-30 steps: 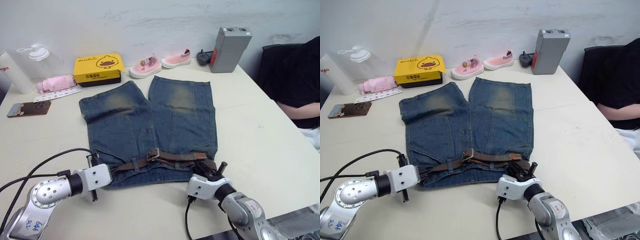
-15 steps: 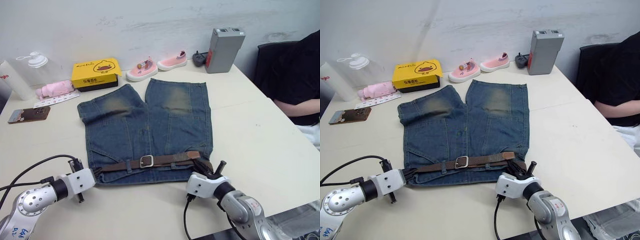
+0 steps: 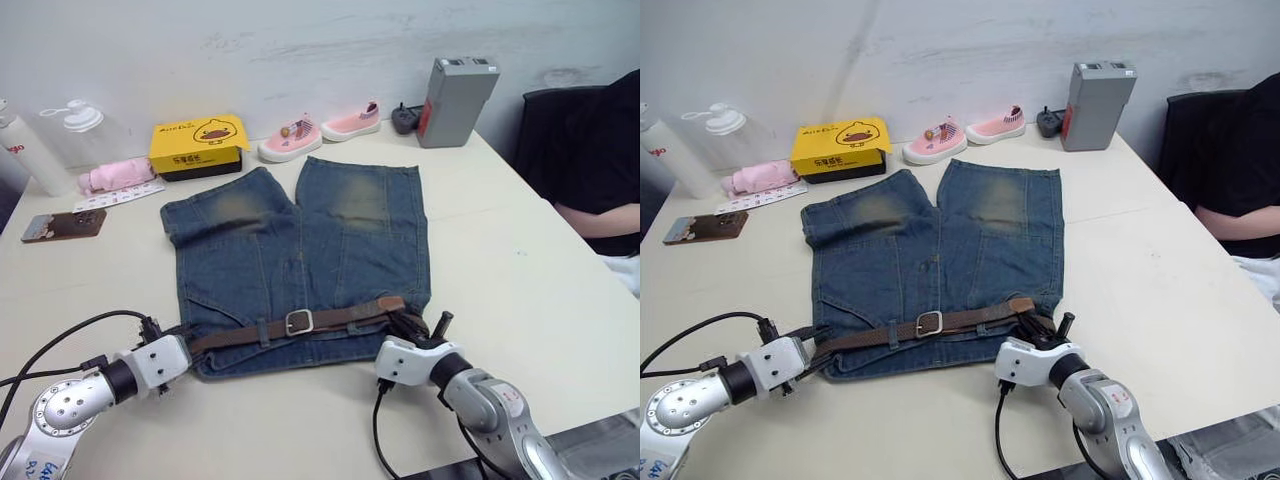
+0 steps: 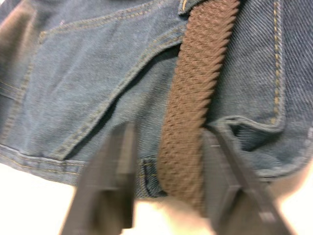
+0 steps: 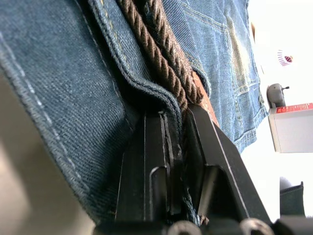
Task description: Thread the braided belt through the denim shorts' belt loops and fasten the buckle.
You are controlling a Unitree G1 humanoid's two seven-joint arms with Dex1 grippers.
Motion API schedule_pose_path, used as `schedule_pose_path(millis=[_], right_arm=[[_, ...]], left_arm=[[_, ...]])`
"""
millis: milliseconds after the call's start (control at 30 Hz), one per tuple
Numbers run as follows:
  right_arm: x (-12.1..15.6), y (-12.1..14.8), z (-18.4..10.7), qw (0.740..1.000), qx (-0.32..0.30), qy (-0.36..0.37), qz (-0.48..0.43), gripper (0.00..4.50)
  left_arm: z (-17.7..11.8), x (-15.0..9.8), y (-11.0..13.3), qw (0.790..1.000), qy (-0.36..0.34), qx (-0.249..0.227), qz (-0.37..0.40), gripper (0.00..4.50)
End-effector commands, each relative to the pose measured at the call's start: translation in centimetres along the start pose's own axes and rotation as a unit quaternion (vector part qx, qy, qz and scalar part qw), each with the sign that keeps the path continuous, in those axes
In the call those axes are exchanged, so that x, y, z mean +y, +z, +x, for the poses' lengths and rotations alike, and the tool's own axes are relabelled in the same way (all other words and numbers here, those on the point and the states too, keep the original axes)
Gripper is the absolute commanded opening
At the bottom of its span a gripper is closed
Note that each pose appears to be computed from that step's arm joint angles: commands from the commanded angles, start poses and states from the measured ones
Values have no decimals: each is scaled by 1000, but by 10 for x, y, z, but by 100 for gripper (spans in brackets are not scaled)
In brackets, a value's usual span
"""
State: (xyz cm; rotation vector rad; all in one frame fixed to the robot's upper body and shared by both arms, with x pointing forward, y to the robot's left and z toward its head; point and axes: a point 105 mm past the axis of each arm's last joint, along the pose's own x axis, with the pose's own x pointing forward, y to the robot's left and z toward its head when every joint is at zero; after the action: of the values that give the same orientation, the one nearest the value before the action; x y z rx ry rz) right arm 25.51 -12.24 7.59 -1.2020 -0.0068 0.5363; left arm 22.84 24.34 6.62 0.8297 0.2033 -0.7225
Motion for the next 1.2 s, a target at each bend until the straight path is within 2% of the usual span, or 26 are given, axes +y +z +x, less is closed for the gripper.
schedule_pose_path(millis=[33, 67, 100, 133, 267, 433, 567, 700, 867, 1033, 1200], right_arm=[[-16, -37, -5, 998, 60, -13, -14, 155], [-17, -38, -5, 998, 59, -10, -17, 209], [-16, -38, -6, 998, 54, -5, -12, 239], [-16, -37, -7, 999, 47, 1, -7, 291], [-18, -35, -19, 998, 39, 23, 37, 446], [-18, -23, -40, 992, 1, 85, 98, 446], [-37, -18, -47, 983, -25, 111, 145, 446], [-48, -22, -52, 976, -29, 144, 162, 446], [-44, -13, -66, 951, -49, 203, 229, 446], [-84, -6, -78, 919, -103, 177, 336, 446], [-113, -18, -80, 916, -107, 124, 366, 446]], left_arm=[[-2, -42, -27, 995, -77, 47, -46, 352], [-1, -43, -24, 995, -79, 40, -48, 399], [0, -44, -19, 995, -84, 29, -53, 425], [0, -45, -13, 994, -88, 19, -57, 450], [-4, -45, 7, 991, -101, -21, -86, 450], [-22, -46, 24, 977, -141, -43, -152, 450], [-32, -29, 34, 968, -163, -53, -186, 450], [-31, -17, 50, 961, -178, -77, -196, 450], [-25, -17, 69, 950, -189, -107, -222, 450], [-35, 5, 73, 940, -161, -130, -273, 450], [-37, 13, 71, 937, -153, -127, -286, 450]])
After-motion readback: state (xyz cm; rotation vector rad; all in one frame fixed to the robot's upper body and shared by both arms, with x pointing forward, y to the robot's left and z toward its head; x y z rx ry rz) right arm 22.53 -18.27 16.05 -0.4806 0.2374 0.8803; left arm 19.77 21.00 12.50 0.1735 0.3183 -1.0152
